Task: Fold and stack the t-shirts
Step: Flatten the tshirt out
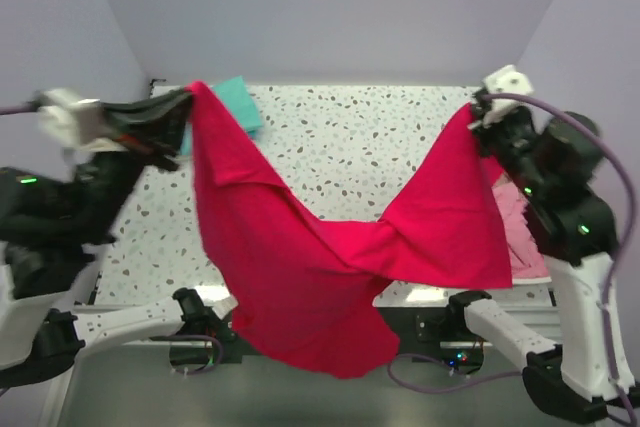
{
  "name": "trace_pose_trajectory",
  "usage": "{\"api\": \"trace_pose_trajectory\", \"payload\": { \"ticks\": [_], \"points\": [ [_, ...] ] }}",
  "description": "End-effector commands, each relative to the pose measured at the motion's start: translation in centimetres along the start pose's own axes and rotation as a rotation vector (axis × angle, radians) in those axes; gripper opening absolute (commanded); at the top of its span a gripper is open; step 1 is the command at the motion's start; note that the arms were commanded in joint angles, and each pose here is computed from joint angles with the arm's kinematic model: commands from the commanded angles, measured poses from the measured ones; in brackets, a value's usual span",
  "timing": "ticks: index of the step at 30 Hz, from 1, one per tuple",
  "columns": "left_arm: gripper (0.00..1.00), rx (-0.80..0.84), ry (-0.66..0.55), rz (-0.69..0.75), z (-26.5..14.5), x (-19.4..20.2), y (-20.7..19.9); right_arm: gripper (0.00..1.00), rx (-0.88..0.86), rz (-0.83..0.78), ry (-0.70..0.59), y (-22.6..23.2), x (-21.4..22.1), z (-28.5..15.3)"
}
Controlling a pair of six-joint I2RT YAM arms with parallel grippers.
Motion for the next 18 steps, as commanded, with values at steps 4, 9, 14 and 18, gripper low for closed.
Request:
{"api": "trace_pose_trajectory", "payload": {
  "ticks": [4,9,14,18],
  "points": [
    [0.00,-0.317,0.389,0.131,2.9,22.2,2.0,0.00,-0.021,0.108,0.329,5.0,18.4,9.2],
    [0.13,-0.320,0.698,-0.122,3.7,40.5,10.6,0.20,0.017,0.106,0.562,5.6,26.6,14.0],
    [0.75,-0.302,0.959,-0.220,3.9,49.3,12.3,0.83,-0.076,0.071,0.716,6.7,29.7,14.9],
    [0.79,-0.323,0.931,-0.176,3.6,46.2,12.5,0.99,-0.220,-0.009,0.667,7.5,27.6,13.9]
  ]
}}
Point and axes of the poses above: each gripper's point midway between its finger pads, its own z axis out along the fingers, its own y axis along the line the jaws close on, x = y × z, the point moved 1 cm from there along -z, back along the fingers, and after that the axes turned 5 degrees about z, right-handed, at the moved point
